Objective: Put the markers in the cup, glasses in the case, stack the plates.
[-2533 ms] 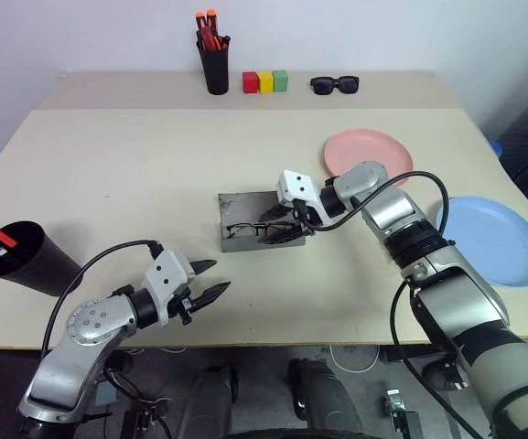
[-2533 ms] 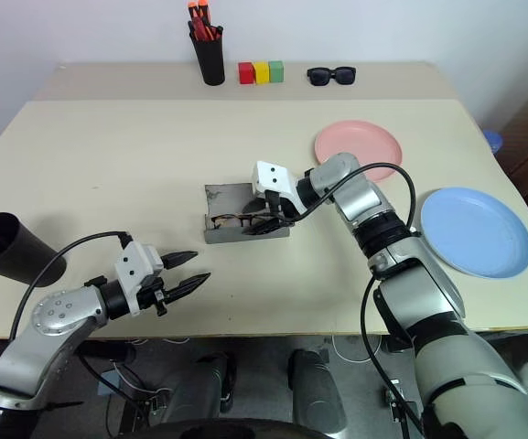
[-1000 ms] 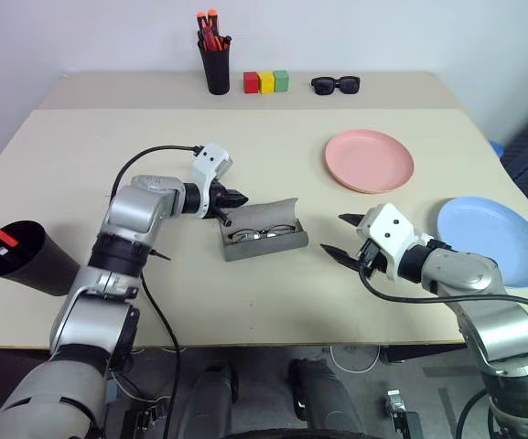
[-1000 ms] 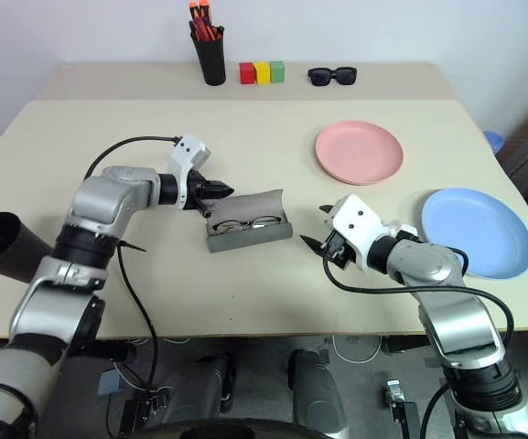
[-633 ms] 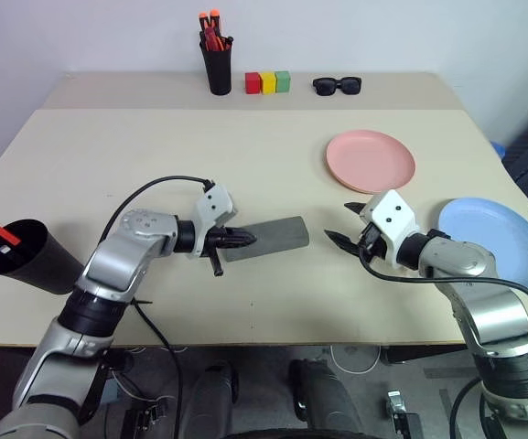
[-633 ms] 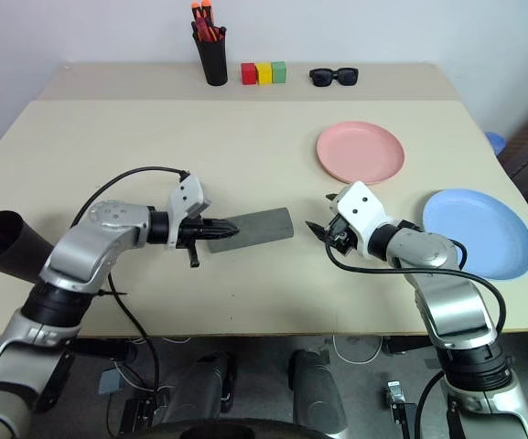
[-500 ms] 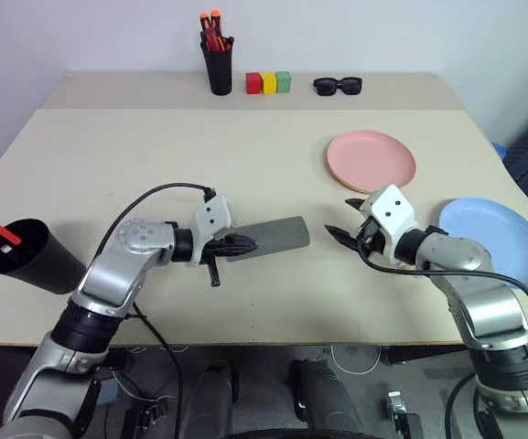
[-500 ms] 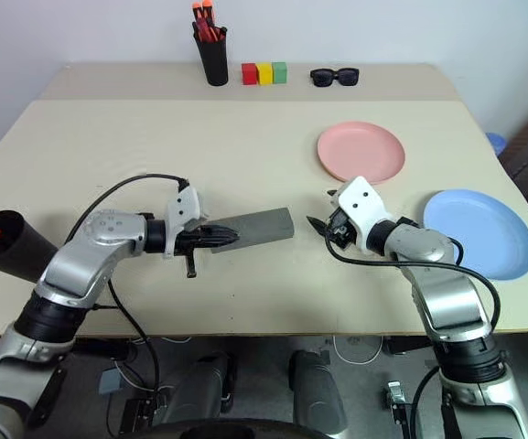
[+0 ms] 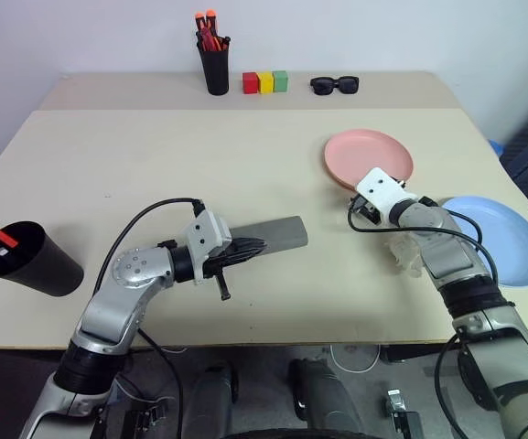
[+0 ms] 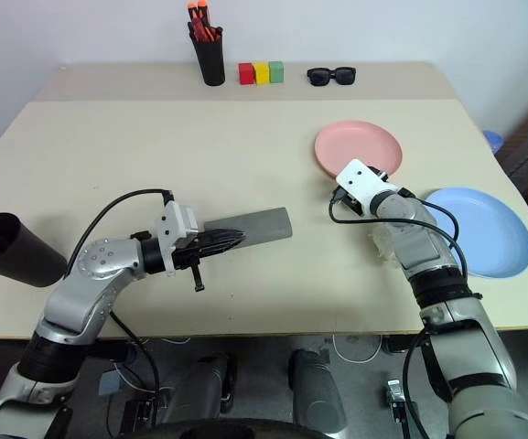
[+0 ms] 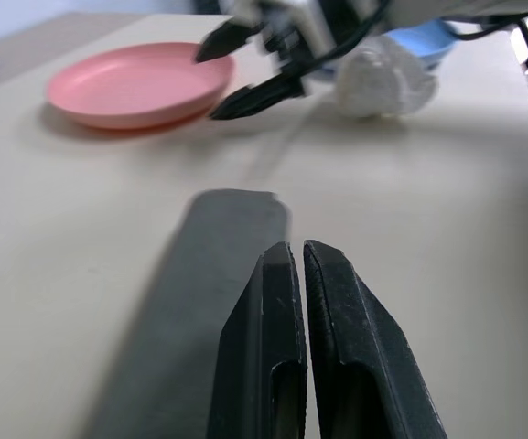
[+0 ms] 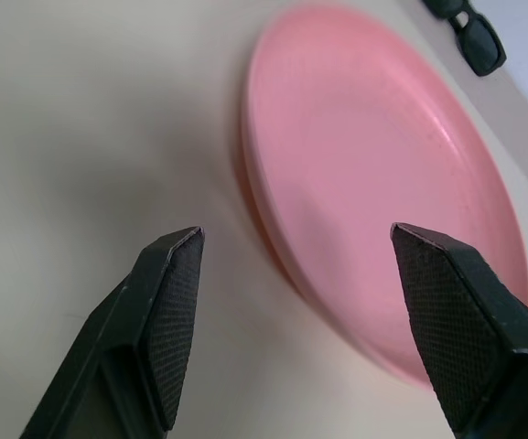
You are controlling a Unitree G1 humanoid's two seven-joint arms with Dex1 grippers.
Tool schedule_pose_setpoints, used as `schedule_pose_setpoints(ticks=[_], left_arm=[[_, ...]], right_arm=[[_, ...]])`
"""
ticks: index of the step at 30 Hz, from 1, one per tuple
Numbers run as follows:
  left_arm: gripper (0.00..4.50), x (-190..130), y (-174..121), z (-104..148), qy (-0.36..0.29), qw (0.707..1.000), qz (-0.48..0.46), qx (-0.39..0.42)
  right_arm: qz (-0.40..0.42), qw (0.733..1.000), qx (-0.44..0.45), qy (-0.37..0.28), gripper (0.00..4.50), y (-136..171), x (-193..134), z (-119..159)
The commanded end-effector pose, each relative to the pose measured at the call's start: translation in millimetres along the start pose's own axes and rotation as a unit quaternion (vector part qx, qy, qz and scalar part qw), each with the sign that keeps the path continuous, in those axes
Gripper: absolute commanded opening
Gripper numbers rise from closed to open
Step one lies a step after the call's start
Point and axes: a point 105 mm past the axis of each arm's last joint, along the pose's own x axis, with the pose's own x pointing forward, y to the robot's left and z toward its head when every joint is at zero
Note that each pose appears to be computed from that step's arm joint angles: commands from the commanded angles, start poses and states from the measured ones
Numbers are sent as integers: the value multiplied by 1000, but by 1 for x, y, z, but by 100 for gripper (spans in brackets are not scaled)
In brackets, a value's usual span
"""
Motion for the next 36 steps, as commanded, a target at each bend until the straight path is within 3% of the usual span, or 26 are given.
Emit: schedule_pose_setpoints(ticks=[1, 3, 8, 14, 20, 25, 28, 34, 36], left_arm=[[12, -3, -3, 11, -15, 1000, 13, 7], [11, -4, -4, 10, -14, 1000, 19, 4], [11, -4, -4, 9, -15, 999, 31, 0], [11, 2, -5, 12, -28, 999, 30, -3], [11, 17, -11, 17, -49, 999, -10, -14], [11, 32, -20, 17, -59, 996, -65, -21], [11, 44, -22, 19, -69, 993, -94, -21], [11, 54, -22, 22, -80, 990, -113, -14], [11, 54, -22, 22, -81, 990, -113, -13]], right_arm=[[-10, 999, -36, -20, 306, -9, 11, 8], [-9, 998, -55, -22, 248, -9, 14, 7], [-17, 997, -72, -33, 4, -13, 17, 9], [-48, 991, -108, -62, 4, -30, -2, 17], [-81, 988, -105, -76, 4, -65, -71, 24], [-72, 993, -94, -2, 4, -73, -136, -6], [-52, 994, -77, 51, 4, -62, -168, -30], [-18, 996, -37, 82, 4, -41, -183, -45], [-19, 994, -30, 103, 68, -42, -185, -52]])
